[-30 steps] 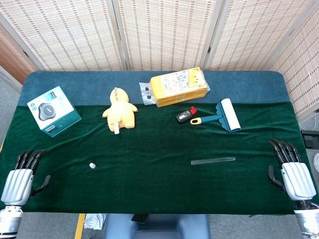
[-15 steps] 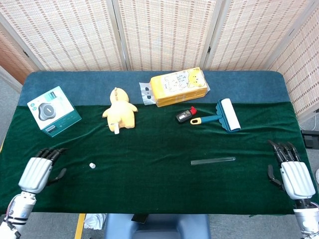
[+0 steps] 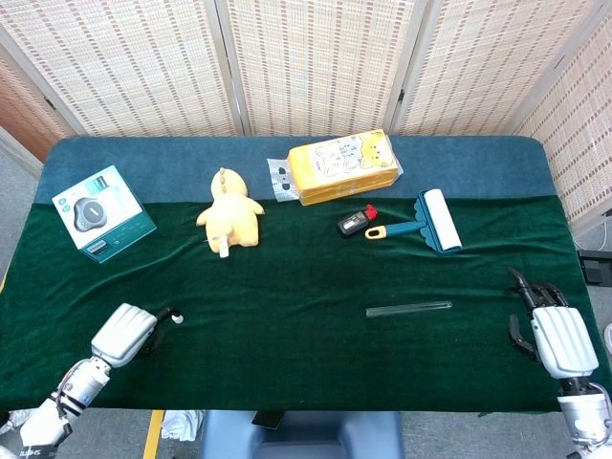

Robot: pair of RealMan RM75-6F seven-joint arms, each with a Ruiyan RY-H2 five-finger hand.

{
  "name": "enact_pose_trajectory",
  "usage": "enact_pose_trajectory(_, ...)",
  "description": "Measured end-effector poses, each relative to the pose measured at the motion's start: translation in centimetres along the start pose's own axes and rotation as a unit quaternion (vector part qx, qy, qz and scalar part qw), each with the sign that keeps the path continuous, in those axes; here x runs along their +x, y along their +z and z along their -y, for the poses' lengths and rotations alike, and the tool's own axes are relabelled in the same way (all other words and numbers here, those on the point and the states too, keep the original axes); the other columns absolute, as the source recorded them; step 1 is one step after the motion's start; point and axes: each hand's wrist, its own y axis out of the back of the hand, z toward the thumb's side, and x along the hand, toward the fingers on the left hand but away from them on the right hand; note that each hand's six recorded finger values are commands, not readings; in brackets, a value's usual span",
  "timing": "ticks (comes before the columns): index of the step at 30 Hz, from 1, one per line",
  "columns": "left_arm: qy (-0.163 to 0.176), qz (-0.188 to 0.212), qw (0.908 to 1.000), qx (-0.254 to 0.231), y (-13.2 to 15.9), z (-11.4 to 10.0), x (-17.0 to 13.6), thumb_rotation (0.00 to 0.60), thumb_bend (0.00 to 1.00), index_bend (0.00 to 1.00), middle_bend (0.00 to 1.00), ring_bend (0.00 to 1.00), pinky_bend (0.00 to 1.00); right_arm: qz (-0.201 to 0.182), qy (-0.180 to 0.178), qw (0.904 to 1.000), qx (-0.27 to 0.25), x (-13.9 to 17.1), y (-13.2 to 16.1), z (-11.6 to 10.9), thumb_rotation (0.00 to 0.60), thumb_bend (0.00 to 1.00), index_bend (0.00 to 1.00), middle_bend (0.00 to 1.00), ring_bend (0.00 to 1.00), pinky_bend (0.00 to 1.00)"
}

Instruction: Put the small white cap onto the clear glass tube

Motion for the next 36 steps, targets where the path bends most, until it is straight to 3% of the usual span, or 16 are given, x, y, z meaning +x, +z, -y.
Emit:
enact_pose_trajectory(11,-0.056,-0.004,0.9984,0.007,0.8,3.0,2.2,0.6,0.69,0.3,0.98,0.83,0.71,0.001,0.002,1.0,-0.002,-0.3,-0.1,0.3,0.6,0.68,0.01,0.37,0.27,0.19)
enact_pose_trajectory(21,-0.063,-0.021,0.9978,0.0,0.1,3.9,2.7,0.6,0.69,0.29,0.98,0.83,0.71,0.004,0.005,1.0,-0.004,-0.4,-0.2,0.5,0.6,0.68,0.01,0.38,0.28,0.19)
enact_pose_trajectory(36,-0.078,-0.081,0.9936,-0.014,-3.3,4.6,1.3,0.6,0.69,0.29,0.98,0.83,0.71,0.004,0.001,1.0,-0.006,-0.4,0.0,0.4,0.6,0.68,0.01,0.38,0.28,0.19)
